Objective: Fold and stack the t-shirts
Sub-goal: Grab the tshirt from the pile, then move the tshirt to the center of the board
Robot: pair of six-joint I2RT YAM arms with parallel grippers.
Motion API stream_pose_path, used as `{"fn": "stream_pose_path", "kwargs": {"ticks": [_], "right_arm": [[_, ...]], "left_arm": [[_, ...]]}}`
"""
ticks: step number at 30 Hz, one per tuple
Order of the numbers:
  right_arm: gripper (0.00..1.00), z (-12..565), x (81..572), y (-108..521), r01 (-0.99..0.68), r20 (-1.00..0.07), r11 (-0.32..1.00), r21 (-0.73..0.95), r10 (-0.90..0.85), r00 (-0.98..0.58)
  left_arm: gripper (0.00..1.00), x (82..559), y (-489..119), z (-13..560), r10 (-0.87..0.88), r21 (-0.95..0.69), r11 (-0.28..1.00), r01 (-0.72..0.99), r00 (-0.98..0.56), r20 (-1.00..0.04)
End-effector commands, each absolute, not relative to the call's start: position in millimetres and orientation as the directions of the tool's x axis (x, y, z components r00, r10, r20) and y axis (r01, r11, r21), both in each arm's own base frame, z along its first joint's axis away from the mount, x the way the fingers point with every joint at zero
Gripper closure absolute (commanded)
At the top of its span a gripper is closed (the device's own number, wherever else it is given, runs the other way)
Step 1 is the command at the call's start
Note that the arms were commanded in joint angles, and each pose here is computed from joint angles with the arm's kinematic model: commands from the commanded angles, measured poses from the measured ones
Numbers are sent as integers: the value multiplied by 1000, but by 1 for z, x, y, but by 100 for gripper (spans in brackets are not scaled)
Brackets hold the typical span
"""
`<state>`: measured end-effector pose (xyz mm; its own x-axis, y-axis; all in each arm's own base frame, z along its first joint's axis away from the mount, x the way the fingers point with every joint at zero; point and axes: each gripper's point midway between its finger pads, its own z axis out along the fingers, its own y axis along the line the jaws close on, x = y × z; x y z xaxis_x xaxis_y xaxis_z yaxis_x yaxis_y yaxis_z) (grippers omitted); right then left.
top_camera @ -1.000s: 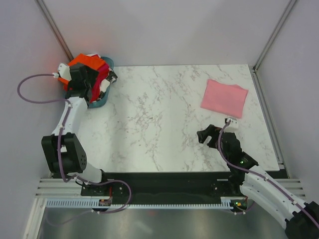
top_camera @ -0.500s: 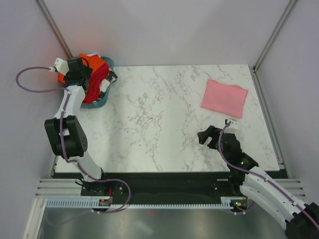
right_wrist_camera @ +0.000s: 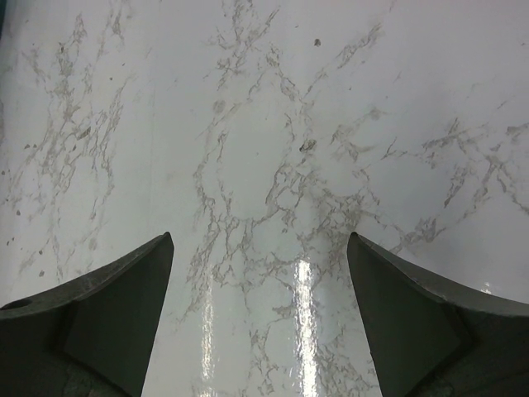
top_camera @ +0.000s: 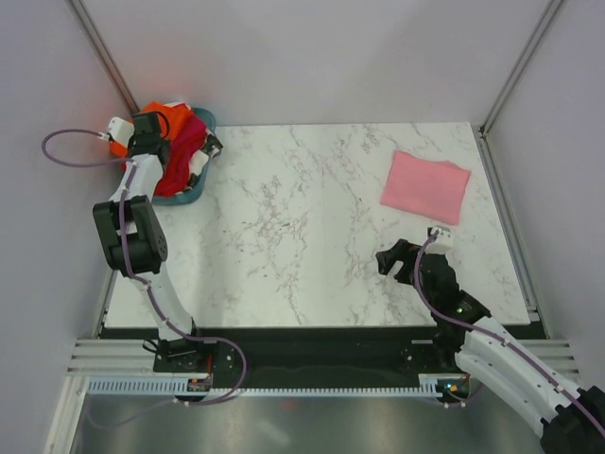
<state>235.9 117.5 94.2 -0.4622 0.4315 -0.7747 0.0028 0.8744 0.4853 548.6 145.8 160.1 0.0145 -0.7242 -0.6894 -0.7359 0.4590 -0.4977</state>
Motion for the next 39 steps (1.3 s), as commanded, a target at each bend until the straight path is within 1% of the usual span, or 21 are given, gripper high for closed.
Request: {"fn": "stream_pose_path", "kwargs": {"ticks": [1,6,13,14,16,17,19,20,21,22,23,24,26,27,29,32,34,36,37,38,39], "right_arm": [[5,98,239,113,19,-784,875,484,443,-435],[6,94,240,114,26,-780,878,478,438,-447],[6,93,241,115,25,-778,880,475,433,-455],[6,94,241,116,22,-779,879,477,434,-453],[6,94,241,115,23,-781,879,477,435,-449],[6,95,241,115,20,-782,878,478,436,-446],[6,97,242,115,22,-783,878,478,438,-441],[6,98,242,114,23,-784,877,481,442,-436],[6,100,242,114,23,-786,876,481,443,-432],[6,100,242,113,25,-786,877,480,442,-432],[6,102,242,113,23,-789,876,481,444,-425],[6,104,242,112,23,-790,875,483,447,-420],[6,103,240,108,35,-793,879,475,446,-416],[6,105,240,107,32,-797,878,478,448,-405],[6,110,239,105,28,-800,872,488,460,-386],[6,114,237,103,21,-804,867,498,470,-365],[6,117,237,101,19,-805,864,502,476,-353],[6,119,236,100,21,-807,864,503,478,-347],[6,119,236,100,21,-808,865,502,477,-347],[6,121,236,100,20,-807,863,505,481,-341],[6,120,236,99,23,-809,864,502,479,-342]], "left_arm": [[98,538,168,217,-649,-500,443,-744,119,-752],[98,523,167,280,-618,-558,463,-689,200,-760],[98,490,140,364,-675,-715,468,-520,313,-669],[98,476,135,392,-675,-743,475,-471,346,-652],[98,464,118,419,-709,-785,484,-387,353,-611],[98,451,100,444,-734,-811,497,-308,348,-583],[98,440,74,461,-784,-851,476,-220,331,-525],[98,429,42,475,-824,-870,472,-140,281,-492],[98,430,22,474,-861,-895,437,-89,248,-445],[98,428,4,476,-879,-903,427,-47,213,-426],[98,424,-49,477,-907,-910,413,27,100,-409],[98,420,-72,469,-919,-917,395,51,46,-393],[98,411,-113,478,-923,-916,378,135,-23,-385],[98,400,-150,479,-920,-918,356,176,-107,-377],[98,381,-193,497,-909,-912,306,271,-201,-365],[98,356,-208,548,-898,-875,280,396,-215,-385],[98,341,-197,566,-908,-863,274,425,-181,-377],[98,343,-180,553,-918,-869,319,379,-107,-383],[98,330,-166,556,-925,-869,319,377,-74,-372],[98,339,-161,518,-920,-888,355,294,-59,-387],[97,337,-157,501,-919,-894,362,264,-57,-390]]}}
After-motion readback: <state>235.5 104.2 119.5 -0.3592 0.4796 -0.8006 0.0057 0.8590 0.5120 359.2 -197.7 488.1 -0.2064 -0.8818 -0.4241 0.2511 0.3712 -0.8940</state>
